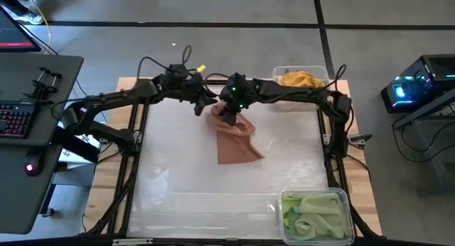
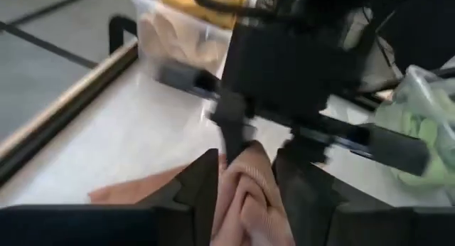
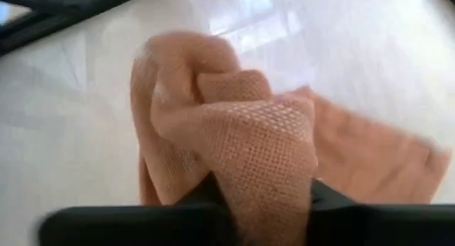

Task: Sort towels by color in basket
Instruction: Put the brown towel into the top transparent bin

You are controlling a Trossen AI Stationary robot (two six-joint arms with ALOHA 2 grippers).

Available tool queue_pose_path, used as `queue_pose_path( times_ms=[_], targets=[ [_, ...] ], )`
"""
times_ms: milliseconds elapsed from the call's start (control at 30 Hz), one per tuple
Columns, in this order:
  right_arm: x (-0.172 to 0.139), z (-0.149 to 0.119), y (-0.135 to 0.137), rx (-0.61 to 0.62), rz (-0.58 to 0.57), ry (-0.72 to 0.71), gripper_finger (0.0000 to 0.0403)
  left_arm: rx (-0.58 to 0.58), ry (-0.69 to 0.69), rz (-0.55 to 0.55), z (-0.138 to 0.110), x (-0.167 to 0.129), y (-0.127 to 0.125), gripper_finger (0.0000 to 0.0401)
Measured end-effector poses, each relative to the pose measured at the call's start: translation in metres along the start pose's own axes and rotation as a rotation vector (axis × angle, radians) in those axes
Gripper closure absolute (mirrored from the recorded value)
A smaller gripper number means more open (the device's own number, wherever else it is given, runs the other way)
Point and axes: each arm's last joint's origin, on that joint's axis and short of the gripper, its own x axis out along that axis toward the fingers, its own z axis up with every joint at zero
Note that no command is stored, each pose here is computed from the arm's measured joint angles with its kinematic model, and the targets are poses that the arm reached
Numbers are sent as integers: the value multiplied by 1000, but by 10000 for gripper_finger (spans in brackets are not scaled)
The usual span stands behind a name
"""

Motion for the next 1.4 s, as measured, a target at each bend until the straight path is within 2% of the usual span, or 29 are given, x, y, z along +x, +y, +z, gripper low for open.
queue_pose_path(
  times_ms=[33,100,167,267,400,533,600,733,867,1000,1167,1300,1400],
  targets=[
    [-4,-1,-1,39,4,14,363,1,-15,6,2,-6,0,266],
    [-19,2,-1,92,5,38,383,-8,-44,47,7,-18,0,258],
    [-40,13,3,101,-18,3,372,-7,-82,113,11,-30,1,252],
    [-67,29,9,80,-17,-83,359,54,-123,198,16,-43,6,243],
    [-98,54,14,76,-19,-192,383,84,-157,230,20,-50,12,223],
    [-133,81,22,51,-27,-335,384,87,-207,244,25,-52,16,205],
    [-144,90,26,35,-27,-389,382,105,-236,192,28,-48,17,204],
    [-159,101,30,45,-27,-462,375,189,-277,-63,33,-36,11,205],
    [-167,105,25,99,-112,-508,380,196,-327,-205,37,-22,3,206],
    [-168,106,22,176,-199,-539,380,180,-381,-264,41,-11,-2,206],
    [-175,101,21,198,-310,-526,381,109,-396,-300,41,0,-3,206],
    [-210,81,19,231,-504,-428,381,53,-359,-296,37,2,0,206],
    [-241,57,15,256,-680,-296,381,24,-326,-281,34,4,1,206]
  ],
)
